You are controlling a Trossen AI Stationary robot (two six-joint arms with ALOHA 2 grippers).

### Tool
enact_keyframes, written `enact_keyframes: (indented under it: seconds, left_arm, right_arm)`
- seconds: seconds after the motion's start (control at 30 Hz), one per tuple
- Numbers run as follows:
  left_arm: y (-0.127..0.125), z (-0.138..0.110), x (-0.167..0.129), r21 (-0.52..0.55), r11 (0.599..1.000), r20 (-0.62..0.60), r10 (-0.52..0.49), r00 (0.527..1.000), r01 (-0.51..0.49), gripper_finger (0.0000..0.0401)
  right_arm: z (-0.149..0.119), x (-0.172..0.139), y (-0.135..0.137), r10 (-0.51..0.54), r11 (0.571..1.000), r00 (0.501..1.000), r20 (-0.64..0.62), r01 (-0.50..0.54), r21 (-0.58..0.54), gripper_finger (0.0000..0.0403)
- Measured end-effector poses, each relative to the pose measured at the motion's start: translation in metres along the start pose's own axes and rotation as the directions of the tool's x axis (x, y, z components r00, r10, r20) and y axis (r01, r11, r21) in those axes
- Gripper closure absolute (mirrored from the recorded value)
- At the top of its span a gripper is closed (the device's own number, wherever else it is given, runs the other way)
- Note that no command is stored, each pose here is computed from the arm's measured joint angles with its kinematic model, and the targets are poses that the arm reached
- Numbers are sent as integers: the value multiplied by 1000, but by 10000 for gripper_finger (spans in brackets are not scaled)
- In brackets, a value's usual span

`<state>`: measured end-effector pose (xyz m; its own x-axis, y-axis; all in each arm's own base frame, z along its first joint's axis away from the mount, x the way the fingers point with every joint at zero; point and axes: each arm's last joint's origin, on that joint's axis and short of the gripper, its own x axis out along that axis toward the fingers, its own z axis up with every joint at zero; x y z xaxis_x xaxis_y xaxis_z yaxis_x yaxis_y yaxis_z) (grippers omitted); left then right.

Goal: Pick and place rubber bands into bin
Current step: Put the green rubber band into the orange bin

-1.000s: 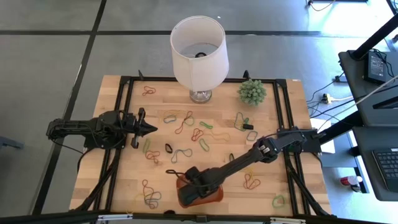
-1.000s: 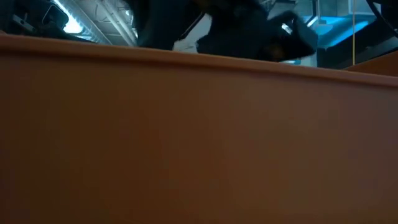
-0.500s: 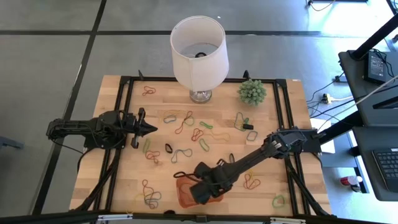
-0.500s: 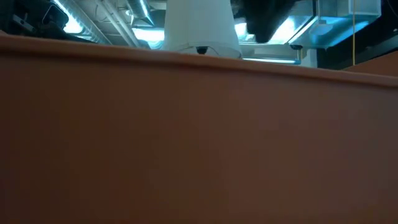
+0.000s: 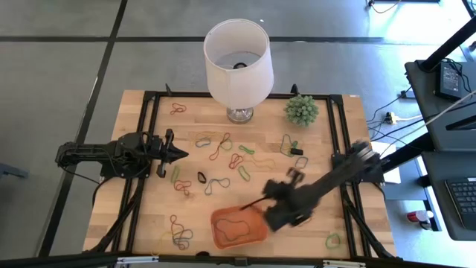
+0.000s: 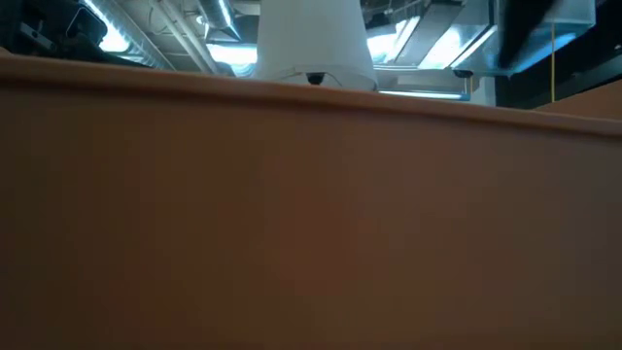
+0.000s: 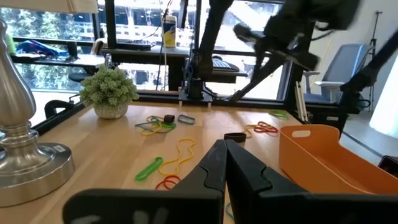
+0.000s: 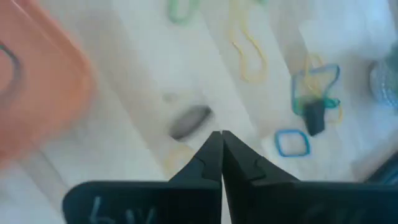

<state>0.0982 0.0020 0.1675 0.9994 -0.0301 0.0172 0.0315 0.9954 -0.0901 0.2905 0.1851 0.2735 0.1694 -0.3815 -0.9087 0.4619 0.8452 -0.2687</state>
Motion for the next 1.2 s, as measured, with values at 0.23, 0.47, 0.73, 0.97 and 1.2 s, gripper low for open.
enact_keyframes:
  seconds: [0.23, 0.47, 0.73, 0.97, 1.2]
  left_arm:
    - [0, 0, 0, 0, 1000, 2, 0, 1000, 0, 399]
    - [0, 0, 0, 0, 1000, 0, 0, 1000, 0, 399]
    - [0, 0, 0, 0, 1000, 0, 0, 1000, 0, 399]
    - [0, 0, 0, 55, 998, 0, 10, 1000, -10, 399]
    - [0, 0, 0, 42, 999, 0, 9, 1000, -9, 399]
  right_arm:
    - [-56, 35, -67, 273, 961, 947, 169, -275, -13, 401]
    - [-90, 58, -120, 331, 943, 916, 226, -330, -44, 399]
    - [-99, 65, -141, 358, 917, 894, 269, -392, 81, 391]
    - [-95, 66, -141, 358, 906, 891, 281, -404, 126, 396]
    - [-91, 68, -144, 320, 884, 896, 307, -399, 242, 397]
